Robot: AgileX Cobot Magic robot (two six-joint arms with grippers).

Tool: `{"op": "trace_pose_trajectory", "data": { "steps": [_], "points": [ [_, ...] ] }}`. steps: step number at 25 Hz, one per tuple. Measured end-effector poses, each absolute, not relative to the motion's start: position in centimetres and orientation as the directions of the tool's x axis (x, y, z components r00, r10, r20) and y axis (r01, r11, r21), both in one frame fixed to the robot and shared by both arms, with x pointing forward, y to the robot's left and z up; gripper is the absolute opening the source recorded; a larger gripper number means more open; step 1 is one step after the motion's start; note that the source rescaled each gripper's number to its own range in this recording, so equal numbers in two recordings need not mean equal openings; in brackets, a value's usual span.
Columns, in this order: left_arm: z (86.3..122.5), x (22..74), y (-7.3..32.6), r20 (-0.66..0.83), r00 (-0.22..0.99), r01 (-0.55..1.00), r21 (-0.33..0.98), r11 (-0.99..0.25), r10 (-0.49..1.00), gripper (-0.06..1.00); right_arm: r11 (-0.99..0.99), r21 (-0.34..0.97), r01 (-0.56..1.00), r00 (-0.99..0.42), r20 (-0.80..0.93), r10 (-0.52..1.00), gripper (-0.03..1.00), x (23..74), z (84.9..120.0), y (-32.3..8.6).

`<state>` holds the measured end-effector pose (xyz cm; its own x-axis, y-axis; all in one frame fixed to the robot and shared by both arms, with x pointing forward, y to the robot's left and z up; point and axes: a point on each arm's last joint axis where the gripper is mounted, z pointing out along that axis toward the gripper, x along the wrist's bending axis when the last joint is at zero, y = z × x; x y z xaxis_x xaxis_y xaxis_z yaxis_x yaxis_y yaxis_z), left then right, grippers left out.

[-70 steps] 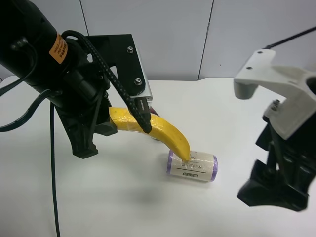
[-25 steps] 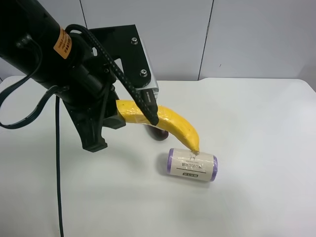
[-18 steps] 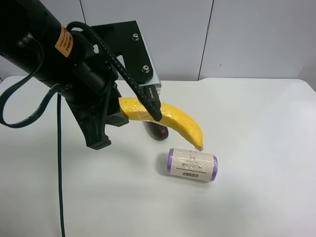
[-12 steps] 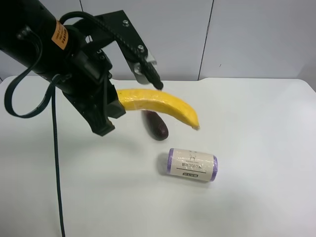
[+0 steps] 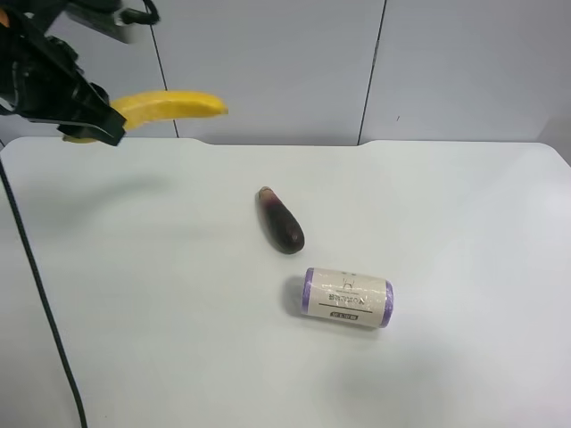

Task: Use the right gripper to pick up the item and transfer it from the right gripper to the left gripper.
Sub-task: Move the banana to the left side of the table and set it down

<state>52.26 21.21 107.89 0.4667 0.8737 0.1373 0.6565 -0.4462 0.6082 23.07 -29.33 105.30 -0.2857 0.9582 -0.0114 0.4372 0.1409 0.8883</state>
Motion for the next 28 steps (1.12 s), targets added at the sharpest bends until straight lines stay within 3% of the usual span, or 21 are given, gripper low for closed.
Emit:
{"op": "trace_pose_trajectory", "data": {
  "steps": [4, 11, 17, 28],
  "points": [
    [106.2, 53.0, 26.2, 0.073, 0.283, 0.743, 0.614, -0.267, 0.956, 0.03, 0.141, 0.888, 0.437, -0.286, -0.011, 0.958, 1.00, 23.1, 105.3, -29.3],
    [97.7, 50.0, 31.4, -0.007, 0.046, 0.850, 0.525, -0.036, 0.999, 0.03, 0.141, 0.888, 0.437, -0.286, -0.011, 0.958, 1.00, 23.1, 105.3, -29.3],
    [92.8, 48.6, 31.7, -0.006, 0.006, 0.885, 0.467, -0.003, 1.000, 0.03, 0.140, 0.888, 0.437, -0.285, -0.011, 0.958, 1.00, 23.1, 105.3, -29.3],
    [90.7, 49.7, 32.0, 0.005, -0.021, 0.875, 0.483, 0.016, 1.000, 0.03, 0.138, 0.888, 0.438, -0.284, -0.009, 0.959, 1.00, 23.1, 105.3, -29.3]
  ]
}}
